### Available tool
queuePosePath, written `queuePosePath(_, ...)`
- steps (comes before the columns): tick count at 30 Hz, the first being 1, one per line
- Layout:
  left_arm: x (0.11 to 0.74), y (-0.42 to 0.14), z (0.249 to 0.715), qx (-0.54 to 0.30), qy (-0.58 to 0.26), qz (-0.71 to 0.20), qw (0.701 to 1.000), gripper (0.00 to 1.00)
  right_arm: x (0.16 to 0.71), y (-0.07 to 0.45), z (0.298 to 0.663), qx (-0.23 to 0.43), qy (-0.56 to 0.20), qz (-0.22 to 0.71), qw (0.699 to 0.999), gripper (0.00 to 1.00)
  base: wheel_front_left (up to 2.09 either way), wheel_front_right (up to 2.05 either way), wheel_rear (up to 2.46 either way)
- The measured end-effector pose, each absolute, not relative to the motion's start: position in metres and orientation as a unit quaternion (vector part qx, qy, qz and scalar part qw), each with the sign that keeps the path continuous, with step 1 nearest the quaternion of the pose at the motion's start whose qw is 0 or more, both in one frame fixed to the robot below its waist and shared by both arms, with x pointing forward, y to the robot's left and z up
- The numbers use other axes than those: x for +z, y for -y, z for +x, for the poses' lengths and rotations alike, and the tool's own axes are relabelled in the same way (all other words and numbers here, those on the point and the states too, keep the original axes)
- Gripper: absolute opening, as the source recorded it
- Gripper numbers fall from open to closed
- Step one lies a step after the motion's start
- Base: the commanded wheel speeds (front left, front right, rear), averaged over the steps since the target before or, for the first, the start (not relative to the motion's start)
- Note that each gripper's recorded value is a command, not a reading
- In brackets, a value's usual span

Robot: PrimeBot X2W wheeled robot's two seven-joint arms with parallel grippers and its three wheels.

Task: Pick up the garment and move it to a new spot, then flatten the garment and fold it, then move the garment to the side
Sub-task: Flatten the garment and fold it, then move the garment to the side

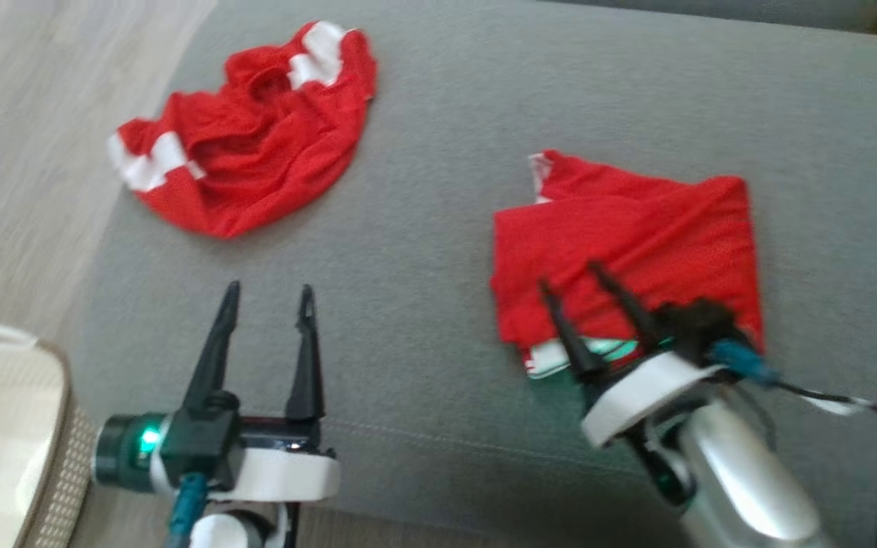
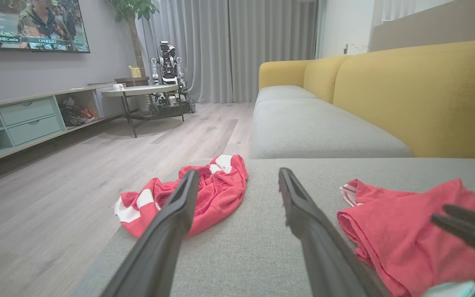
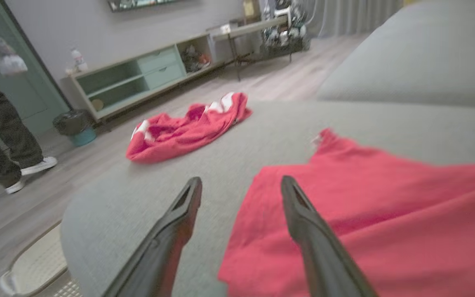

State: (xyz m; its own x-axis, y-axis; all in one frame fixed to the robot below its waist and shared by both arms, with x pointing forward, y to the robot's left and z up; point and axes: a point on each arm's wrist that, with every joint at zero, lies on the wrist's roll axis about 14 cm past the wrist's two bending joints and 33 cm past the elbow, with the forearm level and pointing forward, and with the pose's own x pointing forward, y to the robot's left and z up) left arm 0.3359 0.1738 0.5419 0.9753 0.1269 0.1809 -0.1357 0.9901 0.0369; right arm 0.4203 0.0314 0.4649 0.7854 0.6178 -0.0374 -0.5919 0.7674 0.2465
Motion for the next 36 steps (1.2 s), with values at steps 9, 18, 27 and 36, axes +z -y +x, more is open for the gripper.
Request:
queuePosePath(9, 0.553, -0.171, 0.341, 0.053, 0.110, 0.005, 0.993, 1.00, 0.531, 0.096, 0.429, 0.154, 0.071, 0.075, 0.983, 1.00, 0.00, 0.00, 0.00)
queuePosePath(18, 0.544, -0.163, 0.322, 0.032, 0.097, -0.002, 0.995, 1.00, 0.536, 0.170, 0.384, 0.052, 0.087, 0.052, 0.994, 1.00, 0.00, 0.00, 0.00)
queuePosePath(27, 0.533, -0.157, 0.313, 0.003, 0.079, -0.010, 0.997, 1.00, 0.525, 0.159, 0.366, 0.064, 0.069, 0.048, 0.994, 1.00, 0.00, 0.00, 0.00)
queuePosePath(36, 0.527, -0.159, 0.310, 0.001, 0.071, -0.005, 0.997, 1.00, 0.522, 0.149, 0.366, 0.077, 0.064, 0.051, 0.994, 1.00, 0.00, 0.00, 0.00)
